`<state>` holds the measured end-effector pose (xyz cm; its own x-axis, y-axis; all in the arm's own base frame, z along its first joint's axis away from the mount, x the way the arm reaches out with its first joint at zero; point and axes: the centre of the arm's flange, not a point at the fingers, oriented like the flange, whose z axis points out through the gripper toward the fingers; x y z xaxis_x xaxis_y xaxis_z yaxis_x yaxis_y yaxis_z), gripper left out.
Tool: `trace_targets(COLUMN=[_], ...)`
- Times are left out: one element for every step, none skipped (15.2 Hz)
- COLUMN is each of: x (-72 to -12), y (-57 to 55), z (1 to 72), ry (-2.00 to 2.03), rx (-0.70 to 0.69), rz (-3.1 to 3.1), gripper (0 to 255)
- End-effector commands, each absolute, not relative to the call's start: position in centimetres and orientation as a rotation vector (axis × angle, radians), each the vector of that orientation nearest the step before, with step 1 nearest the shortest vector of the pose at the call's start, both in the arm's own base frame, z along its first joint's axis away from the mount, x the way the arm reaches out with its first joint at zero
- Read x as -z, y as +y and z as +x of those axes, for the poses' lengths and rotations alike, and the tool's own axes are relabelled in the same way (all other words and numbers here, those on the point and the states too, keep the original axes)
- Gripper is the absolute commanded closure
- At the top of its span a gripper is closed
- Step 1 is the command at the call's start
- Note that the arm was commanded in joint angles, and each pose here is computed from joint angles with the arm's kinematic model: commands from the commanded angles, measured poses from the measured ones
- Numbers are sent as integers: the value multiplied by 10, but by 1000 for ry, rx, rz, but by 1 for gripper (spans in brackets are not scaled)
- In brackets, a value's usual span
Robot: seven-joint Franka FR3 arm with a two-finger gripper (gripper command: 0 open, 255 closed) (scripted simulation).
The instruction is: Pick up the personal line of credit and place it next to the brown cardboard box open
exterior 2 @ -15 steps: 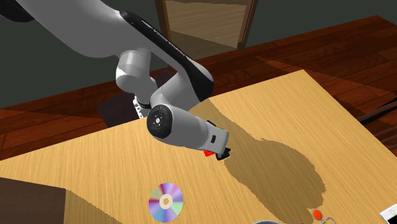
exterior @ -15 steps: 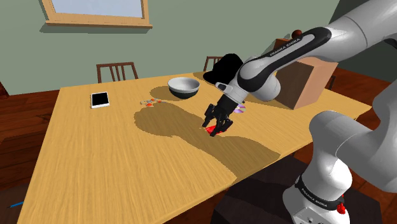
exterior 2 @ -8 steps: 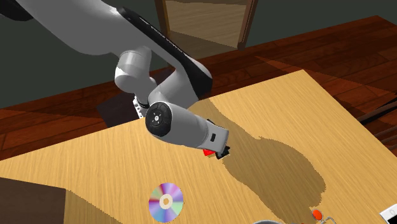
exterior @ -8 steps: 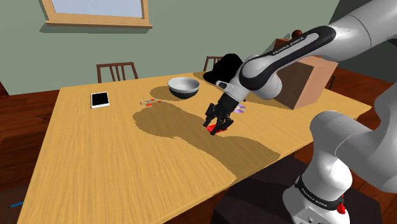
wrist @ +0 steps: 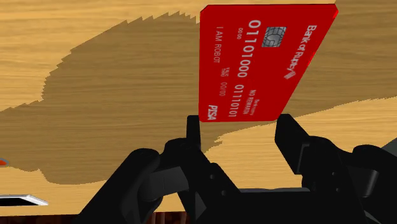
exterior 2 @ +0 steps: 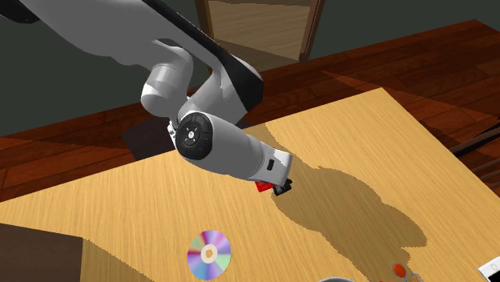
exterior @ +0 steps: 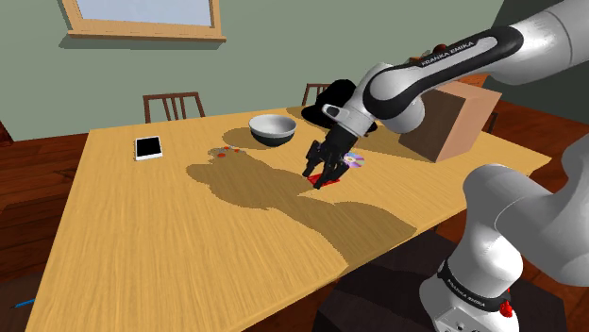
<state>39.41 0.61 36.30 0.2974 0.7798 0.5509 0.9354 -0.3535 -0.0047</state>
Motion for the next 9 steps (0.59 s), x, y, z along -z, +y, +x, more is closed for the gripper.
trace_targets(x=[-374,-379,-384,-389,-395,-400,-405,-411,-416], y=[7,7,7,7,7,7,7,7,7], z=[393,393,393,393,393,393,393,393,393], ry=[-1550,-1550,-1550,-1550,-1550,-1550,-1550,-1550,-1550], rx=[669,669,669,669,669,669,669,669,669], rz=[-2246,-2246,-2246,-2246,-2246,-2246,-2246,-2246,-2246], gripper=[255,255,255,255,255,255,255,255,255])
